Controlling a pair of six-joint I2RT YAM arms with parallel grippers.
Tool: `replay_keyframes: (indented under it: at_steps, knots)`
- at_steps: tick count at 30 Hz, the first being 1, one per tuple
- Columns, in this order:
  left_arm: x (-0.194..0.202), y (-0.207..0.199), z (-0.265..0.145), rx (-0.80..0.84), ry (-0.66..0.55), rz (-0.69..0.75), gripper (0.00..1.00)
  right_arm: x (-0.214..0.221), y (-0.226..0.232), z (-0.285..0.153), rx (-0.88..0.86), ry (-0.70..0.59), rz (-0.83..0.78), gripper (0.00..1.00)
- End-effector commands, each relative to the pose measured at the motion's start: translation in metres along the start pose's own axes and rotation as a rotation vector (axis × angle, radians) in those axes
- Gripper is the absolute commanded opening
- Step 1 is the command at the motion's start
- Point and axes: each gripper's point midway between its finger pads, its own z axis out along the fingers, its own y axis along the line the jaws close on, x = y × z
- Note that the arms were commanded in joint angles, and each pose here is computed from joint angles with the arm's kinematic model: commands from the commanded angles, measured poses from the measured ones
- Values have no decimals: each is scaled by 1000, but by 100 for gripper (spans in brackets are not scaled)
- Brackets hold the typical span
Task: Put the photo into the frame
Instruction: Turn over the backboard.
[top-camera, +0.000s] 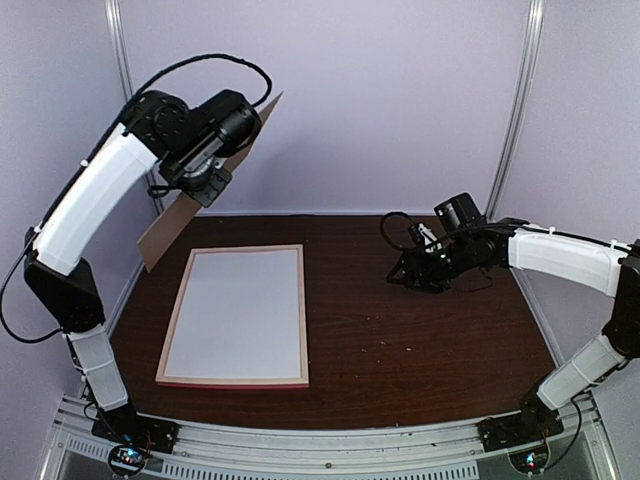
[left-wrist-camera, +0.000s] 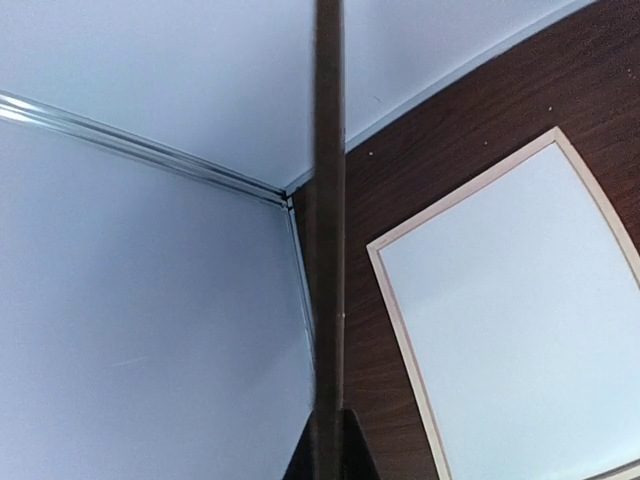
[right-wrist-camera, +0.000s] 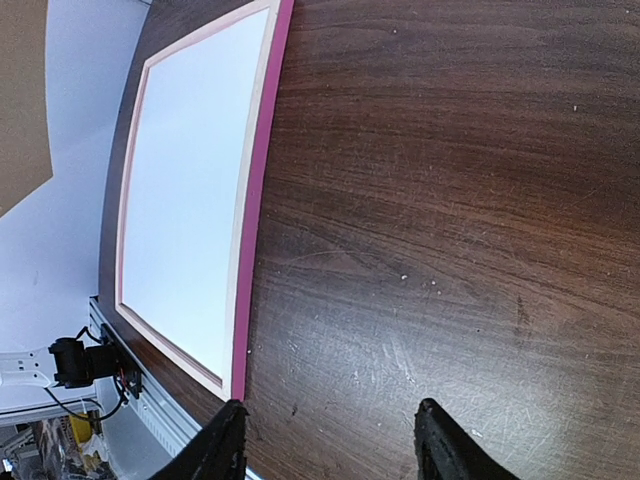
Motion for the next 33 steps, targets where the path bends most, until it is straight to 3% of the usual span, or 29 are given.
replay_keyframes:
  at_steps: [1,12,24,33]
  knots:
    - [9,5,10,-134,61,78,0,-11,4,1,2,-42,0,57]
    - [35,-72,61,-153,243,269,0,-5,-4,11,11,-24,15,57]
    - [65,-174,85,73,305,277,0,-17,1,13,-14,-92,47,58]
    - [96,-231,92,158,368,296,18,-24,-2,41,-44,-86,98,59]
